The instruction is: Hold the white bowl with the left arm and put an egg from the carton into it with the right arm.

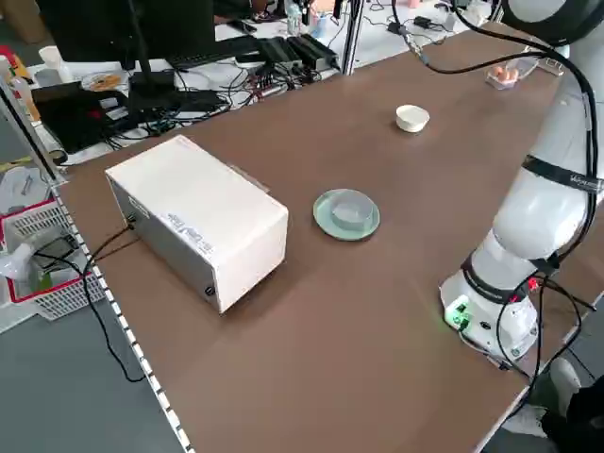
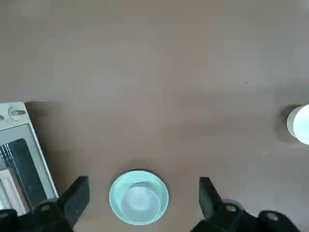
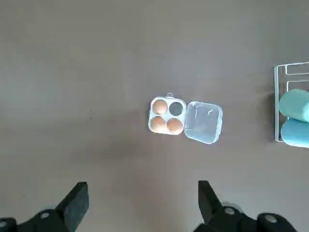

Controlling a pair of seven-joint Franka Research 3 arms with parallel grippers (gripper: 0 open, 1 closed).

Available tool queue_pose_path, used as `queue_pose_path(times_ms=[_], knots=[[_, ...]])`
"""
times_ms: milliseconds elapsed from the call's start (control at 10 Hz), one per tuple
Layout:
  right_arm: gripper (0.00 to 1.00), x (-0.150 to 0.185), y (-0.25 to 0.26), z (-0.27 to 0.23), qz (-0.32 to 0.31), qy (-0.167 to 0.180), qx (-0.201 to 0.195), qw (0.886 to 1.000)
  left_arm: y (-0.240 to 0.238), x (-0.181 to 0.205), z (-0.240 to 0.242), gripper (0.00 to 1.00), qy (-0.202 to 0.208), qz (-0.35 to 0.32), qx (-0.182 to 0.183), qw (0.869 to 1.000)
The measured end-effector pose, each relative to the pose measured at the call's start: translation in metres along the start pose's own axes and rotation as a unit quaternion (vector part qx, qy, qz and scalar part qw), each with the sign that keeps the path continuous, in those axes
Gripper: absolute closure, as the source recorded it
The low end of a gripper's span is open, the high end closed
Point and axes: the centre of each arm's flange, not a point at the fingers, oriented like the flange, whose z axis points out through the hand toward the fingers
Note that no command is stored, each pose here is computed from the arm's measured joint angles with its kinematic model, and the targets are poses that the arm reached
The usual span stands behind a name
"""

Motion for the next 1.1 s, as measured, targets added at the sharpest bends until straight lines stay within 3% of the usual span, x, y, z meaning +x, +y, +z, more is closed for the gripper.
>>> queue_pose_path(times_ms=[500,800,1100], knots=[[0.00,0.000,0.000,0.003,0.000,-0.003,0.000,1.000,0.019,-0.008,0.004,0.00,-0.035,0.013,-0.017,0.999],[0.00,0.005,0.001,0.012,0.004,-0.002,0.000,1.000,0.033,-0.008,0.006,0.00,-0.037,0.048,-0.075,0.995],[0.00,0.038,0.000,0.080,0.008,-0.019,-0.001,1.000,0.022,0.012,0.060,0.00,-0.047,0.105,-0.181,0.977]])
